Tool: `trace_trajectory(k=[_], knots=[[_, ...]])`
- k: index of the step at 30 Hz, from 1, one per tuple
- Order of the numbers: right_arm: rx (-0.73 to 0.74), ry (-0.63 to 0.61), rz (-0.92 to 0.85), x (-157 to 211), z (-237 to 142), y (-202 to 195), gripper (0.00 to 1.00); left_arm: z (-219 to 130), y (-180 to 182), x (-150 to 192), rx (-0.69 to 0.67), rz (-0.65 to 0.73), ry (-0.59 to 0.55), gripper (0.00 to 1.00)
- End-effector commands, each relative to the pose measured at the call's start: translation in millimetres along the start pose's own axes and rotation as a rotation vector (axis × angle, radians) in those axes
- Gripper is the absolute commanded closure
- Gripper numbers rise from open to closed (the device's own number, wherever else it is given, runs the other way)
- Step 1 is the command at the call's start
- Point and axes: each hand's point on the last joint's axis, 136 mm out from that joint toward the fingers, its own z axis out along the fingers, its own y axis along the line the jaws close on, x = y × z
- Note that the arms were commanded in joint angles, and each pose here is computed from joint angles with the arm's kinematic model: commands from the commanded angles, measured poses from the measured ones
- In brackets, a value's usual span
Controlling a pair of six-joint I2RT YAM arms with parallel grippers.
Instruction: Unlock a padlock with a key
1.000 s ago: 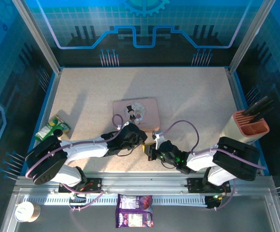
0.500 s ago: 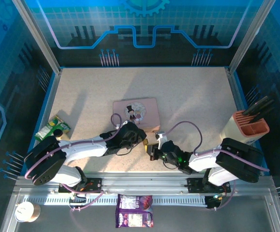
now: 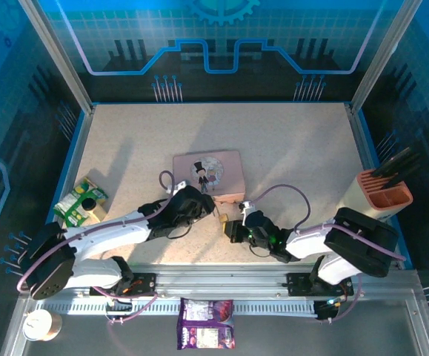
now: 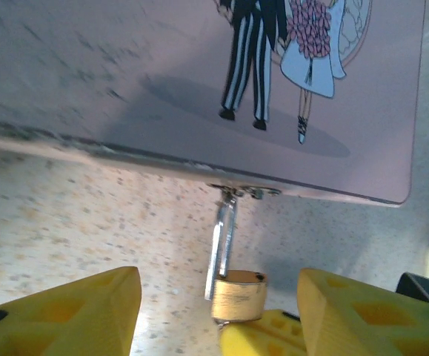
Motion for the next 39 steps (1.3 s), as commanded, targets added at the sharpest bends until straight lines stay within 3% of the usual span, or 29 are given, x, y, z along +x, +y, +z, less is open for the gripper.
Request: trace_trajectory(k=[1,10,14,18,26,39], knots=[[0.032,0.002,0.062,-5,5,-11,0.82,-15,11,-22,-0.079,0.116,-0.064,0.4],[0.032,0.007,0.012,-19,-3,-9,0.62,-31,25,-57,-0.103,0.199,-0.112,0.35],[0.071,0.009,-0.187,-39,-12,4,0.61,-30,35,-75,-0.099,0.221,-0.115,0.33],[0.034,0.09,-0.321,-46,-7,18,0.61,-23,40,-88,-0.077,0.218,-0.1,0.32],[0.009,0.243,-0.383,-45,7,23,0.64,-10,37,-95,-0.036,0.24,-0.063,0.29],[0.013,0.288,-0.36,-47,32,18,0.67,4,44,-90,-0.02,0.213,-0.02,0.29]])
